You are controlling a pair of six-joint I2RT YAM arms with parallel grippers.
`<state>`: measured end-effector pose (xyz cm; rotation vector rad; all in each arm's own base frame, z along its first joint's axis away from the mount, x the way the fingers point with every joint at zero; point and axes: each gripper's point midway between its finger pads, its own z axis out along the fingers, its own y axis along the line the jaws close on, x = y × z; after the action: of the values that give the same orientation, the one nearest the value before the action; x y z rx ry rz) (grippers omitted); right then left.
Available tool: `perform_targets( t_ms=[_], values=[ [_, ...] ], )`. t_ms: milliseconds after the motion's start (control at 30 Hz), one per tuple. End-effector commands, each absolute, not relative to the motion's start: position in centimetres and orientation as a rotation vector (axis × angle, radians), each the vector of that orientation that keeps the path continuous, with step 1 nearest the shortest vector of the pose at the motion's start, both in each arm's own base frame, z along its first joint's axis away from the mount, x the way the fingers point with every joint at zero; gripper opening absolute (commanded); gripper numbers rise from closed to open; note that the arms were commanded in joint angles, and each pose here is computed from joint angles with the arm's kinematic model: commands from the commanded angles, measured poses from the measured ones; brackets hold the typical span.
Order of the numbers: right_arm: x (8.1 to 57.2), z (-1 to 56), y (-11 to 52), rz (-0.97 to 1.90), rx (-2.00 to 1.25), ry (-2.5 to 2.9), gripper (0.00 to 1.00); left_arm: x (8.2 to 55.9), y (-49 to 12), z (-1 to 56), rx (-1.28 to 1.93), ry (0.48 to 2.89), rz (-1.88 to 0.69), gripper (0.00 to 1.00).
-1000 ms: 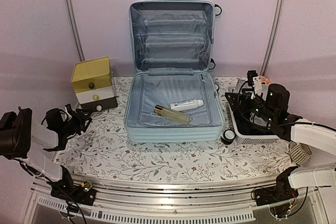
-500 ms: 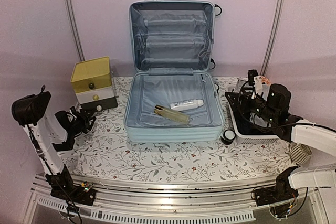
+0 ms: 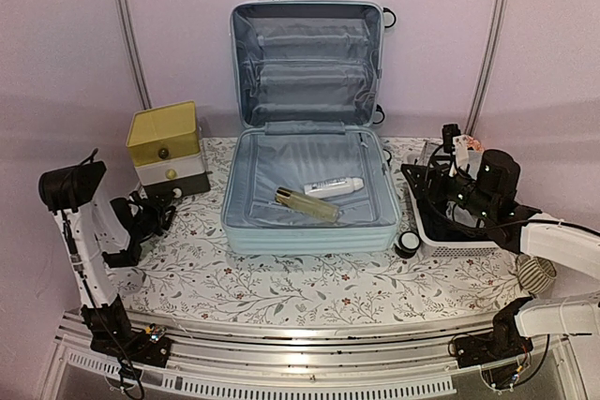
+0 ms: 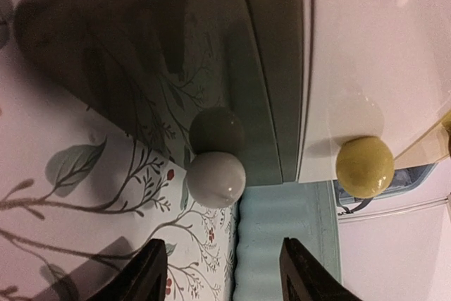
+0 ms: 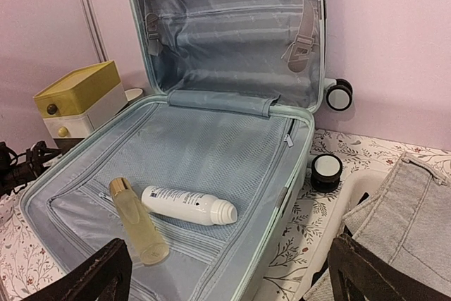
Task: Open, take out, and arrange the luggage
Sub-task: Open the drawer of the storage box.
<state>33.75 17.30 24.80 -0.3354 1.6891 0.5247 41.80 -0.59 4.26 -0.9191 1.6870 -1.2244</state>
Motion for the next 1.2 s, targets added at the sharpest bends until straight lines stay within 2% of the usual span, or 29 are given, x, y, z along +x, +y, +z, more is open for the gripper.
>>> perform_targets(
  t_ms=[0,833,1167],
  values=[
    [33.5,24.7,17.5,0.529,-0.352,1.677,0.99,42.5,-0.6,4.2,-0.905,1.661,-1.216,0.57],
    [34.1,24.5,18.0,0.531,-0.368,1.688,0.99,45.2,-0.7,3.2,-0.925,1.629,-1.245,0.56],
    [34.2,24.6,18.0,0.524,-0.368,1.686,0.99,45.6,-1.7,1.6,-1.014,1.67,-1.244,0.51]
  ],
)
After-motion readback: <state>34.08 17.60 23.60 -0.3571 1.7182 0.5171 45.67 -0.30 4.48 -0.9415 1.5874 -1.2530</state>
